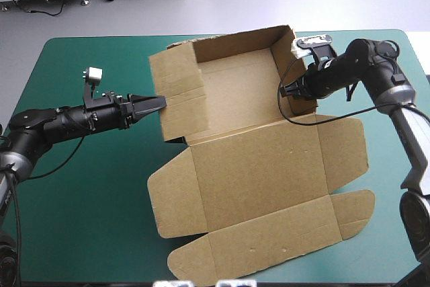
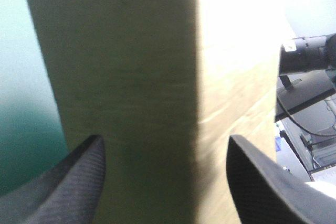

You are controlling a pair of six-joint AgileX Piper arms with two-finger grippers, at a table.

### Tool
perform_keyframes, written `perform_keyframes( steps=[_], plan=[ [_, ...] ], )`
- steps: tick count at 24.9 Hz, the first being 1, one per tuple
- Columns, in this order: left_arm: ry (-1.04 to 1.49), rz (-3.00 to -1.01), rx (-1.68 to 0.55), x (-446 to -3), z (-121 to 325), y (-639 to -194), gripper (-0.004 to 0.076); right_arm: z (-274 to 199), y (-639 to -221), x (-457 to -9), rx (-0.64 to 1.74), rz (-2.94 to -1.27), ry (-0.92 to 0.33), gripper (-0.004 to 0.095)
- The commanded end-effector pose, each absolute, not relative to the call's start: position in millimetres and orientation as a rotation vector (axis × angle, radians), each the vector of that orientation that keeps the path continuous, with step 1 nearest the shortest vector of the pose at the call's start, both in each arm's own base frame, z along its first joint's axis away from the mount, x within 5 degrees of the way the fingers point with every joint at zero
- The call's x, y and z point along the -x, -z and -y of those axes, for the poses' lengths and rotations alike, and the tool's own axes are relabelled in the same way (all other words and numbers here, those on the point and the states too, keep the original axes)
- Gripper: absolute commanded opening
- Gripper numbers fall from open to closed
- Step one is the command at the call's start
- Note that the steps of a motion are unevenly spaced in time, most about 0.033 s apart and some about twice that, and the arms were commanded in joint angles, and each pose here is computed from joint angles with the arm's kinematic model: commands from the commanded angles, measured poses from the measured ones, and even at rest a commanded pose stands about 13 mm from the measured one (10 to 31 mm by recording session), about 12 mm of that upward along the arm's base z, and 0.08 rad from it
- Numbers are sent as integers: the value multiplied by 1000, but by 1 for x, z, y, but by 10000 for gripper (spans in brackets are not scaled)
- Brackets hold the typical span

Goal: Fold the box

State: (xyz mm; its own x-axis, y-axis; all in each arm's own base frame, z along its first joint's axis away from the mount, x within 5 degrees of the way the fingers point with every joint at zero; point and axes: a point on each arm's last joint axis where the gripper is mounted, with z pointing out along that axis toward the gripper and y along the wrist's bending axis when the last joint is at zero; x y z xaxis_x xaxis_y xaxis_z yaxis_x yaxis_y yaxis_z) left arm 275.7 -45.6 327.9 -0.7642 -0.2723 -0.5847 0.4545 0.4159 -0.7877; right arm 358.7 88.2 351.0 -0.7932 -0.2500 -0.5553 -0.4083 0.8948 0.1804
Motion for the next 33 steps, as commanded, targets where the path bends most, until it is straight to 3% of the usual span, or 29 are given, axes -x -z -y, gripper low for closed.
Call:
perform_keyframes(
  steps=[1,8,13,26,31,33],
  plan=[
    [1516,-1875,-248,-264,52,-358,481,-96,-370,-352,418,-2401,-457,-23],
    [1492,-1870,-282,-266,53,-370,481,-121,-367,-350,433,-2354,-479,-23],
    [1356,-2002,-363,-267,58,-376,480,-135,-368,-346,410,-2353,-468,-23],
    [536,-2331,-258,-267,92,-378,454,-150,-371,-344,332,-2327,-537,-23],
    [513,-2213,-101,-271,112,-386,438,-154,-373,-343,358,-2304,-583,-23],
    [479,-2180,-87,-272,115,-387,361,-154,-373,-342,373,-2309,-579,-23]
  ],
)
